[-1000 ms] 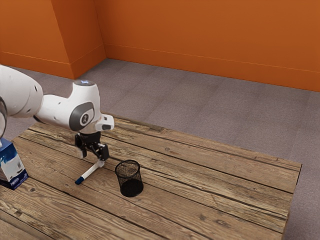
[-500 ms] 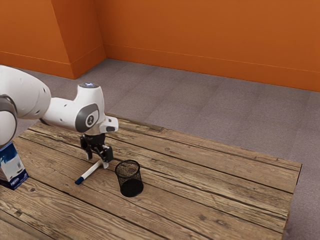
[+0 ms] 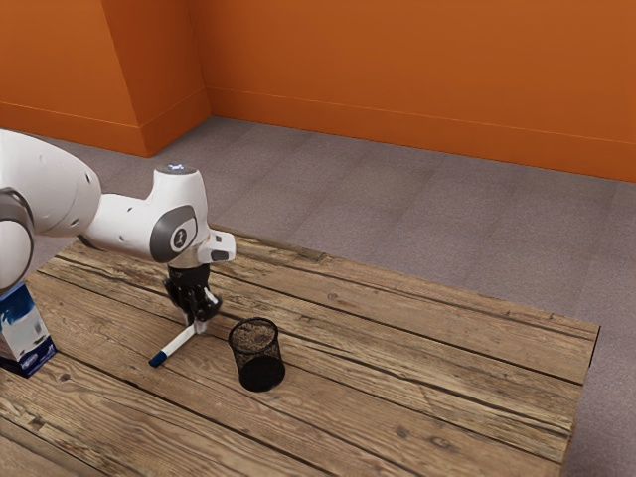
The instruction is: Put the marker into the pen holder.
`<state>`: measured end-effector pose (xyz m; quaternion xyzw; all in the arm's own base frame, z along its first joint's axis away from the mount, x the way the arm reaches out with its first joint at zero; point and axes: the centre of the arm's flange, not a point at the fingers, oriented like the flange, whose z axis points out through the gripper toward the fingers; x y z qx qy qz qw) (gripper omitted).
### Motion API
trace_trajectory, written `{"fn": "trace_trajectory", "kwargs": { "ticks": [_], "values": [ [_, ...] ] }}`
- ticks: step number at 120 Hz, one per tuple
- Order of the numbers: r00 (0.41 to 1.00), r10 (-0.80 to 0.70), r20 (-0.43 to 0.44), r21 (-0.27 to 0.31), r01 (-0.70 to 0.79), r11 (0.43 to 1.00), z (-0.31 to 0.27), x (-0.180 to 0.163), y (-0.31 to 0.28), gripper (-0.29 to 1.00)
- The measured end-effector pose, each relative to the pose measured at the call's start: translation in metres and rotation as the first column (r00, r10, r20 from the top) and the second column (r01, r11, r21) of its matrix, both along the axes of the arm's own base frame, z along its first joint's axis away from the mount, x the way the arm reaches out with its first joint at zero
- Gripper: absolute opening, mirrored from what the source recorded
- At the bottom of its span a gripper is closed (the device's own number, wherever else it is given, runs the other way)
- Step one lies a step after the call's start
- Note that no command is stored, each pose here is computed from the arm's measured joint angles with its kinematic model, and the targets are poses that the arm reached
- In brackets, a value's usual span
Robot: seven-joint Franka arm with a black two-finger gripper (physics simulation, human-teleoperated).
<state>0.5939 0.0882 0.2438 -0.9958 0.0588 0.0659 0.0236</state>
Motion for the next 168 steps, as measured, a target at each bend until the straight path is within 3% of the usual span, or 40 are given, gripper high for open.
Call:
{"fn": "trace_trajectory", "kwargs": {
  "ticks": [27,41,58,82,113,168],
  "values": [
    [0.998,-0.010,0.062,0.004,0.010,1.000,0.036,0.002,-0.006,-0.06],
    [0.978,-0.044,0.204,-0.005,0.046,0.999,0.110,0.004,-0.030,-0.07],
    [0.902,-0.106,0.419,0.003,0.115,0.993,0.197,-0.004,-0.075,-0.08],
    [0.806,-0.142,0.575,-0.002,0.174,0.985,0.235,-0.035,-0.125,-0.07],
    [0.780,-0.117,0.614,-0.040,0.178,0.983,0.233,-0.072,-0.146,-0.05],
    [0.836,-0.111,0.537,-0.083,0.183,0.980,0.177,-0.100,-0.166,-0.03]
  ]
}}
